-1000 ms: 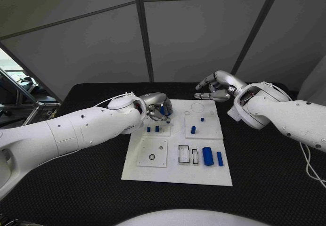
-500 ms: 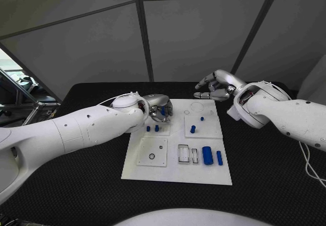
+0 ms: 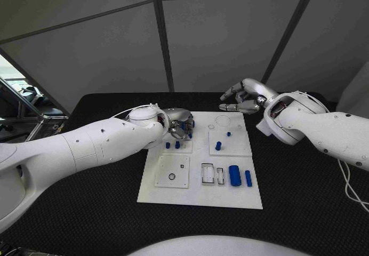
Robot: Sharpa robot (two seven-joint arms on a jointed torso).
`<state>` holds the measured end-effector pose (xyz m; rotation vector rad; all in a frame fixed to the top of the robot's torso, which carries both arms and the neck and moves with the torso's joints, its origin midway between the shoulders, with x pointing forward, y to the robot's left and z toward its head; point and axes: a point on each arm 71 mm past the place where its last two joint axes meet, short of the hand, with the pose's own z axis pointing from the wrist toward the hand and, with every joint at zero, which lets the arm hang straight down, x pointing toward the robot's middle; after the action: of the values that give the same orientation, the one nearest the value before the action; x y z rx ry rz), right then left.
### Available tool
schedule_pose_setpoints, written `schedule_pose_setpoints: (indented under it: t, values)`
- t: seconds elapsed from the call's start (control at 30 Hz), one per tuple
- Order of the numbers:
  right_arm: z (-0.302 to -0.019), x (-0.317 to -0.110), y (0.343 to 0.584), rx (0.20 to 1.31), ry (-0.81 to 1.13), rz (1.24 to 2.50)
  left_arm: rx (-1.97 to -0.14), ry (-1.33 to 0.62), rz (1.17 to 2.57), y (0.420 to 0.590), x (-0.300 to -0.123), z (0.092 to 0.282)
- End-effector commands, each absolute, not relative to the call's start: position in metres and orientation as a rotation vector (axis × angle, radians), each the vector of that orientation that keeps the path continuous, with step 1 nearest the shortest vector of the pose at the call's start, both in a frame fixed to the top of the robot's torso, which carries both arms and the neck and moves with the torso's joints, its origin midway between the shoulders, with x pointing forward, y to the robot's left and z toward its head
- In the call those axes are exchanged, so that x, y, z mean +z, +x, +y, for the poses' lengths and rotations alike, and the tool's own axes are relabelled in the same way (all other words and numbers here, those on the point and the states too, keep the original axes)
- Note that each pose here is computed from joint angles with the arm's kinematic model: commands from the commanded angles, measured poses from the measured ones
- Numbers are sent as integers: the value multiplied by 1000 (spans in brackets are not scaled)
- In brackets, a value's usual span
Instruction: Assemble the parts on the task board
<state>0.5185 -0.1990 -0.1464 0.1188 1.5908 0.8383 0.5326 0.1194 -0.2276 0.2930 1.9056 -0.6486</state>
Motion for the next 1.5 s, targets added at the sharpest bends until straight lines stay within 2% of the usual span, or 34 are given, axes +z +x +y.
schedule_pose_setpoints:
  t: [0.03,1.0,1.5]
  values:
    - [-197,-145,518,846,109,1584,-634,316,1934,532,-229,118]
    - [-196,-145,519,848,107,1587,-650,316,1914,533,-230,116]
    - [-196,-145,519,847,107,1588,-699,235,1830,531,-225,130]
